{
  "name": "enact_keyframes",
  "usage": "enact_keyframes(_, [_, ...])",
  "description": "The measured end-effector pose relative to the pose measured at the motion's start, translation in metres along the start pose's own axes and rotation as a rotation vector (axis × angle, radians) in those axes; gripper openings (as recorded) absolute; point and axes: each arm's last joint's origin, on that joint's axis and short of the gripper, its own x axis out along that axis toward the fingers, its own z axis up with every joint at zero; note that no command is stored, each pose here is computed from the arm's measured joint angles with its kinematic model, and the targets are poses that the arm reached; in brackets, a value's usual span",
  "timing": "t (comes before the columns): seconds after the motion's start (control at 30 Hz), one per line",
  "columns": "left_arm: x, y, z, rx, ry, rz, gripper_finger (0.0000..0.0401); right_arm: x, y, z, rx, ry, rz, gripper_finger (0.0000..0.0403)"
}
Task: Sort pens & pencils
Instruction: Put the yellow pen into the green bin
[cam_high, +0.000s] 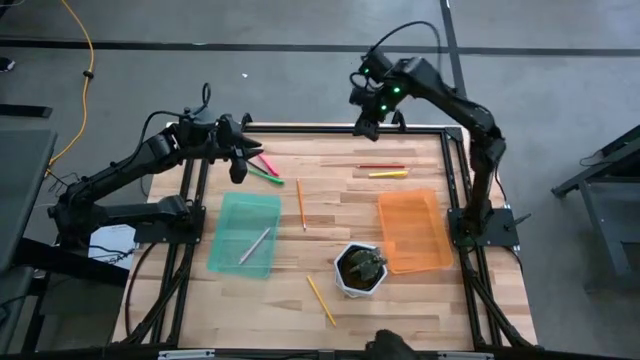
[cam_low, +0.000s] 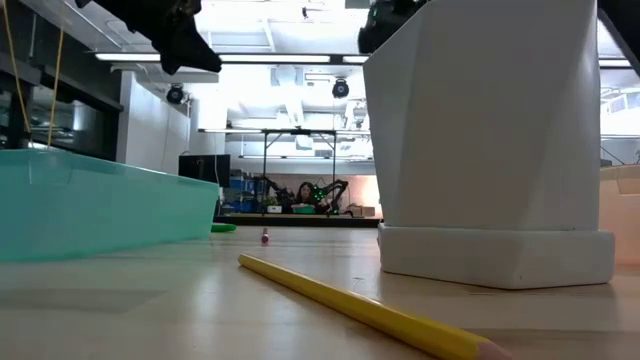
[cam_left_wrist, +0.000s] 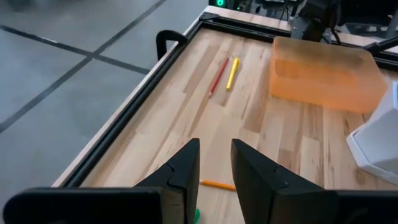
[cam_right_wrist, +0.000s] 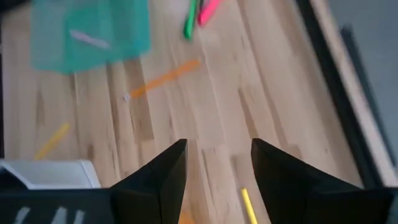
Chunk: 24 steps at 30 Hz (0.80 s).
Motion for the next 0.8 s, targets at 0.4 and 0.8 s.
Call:
enact_keyframes(0.4, [0.000, 0.001, 0.005, -0.101, -0.047, 0.026, 0.0078, -0.163, 0.075, -0.023, -0.187, -0.648, -0.164, 0.0152])
enact_keyframes(0.8, [0.000, 0.001, 0.005, -0.144, -0.047, 0.021, 0.0078, -0.250, 0.146, -0.089, -0.313, -0.940, -0.194, 0.0133])
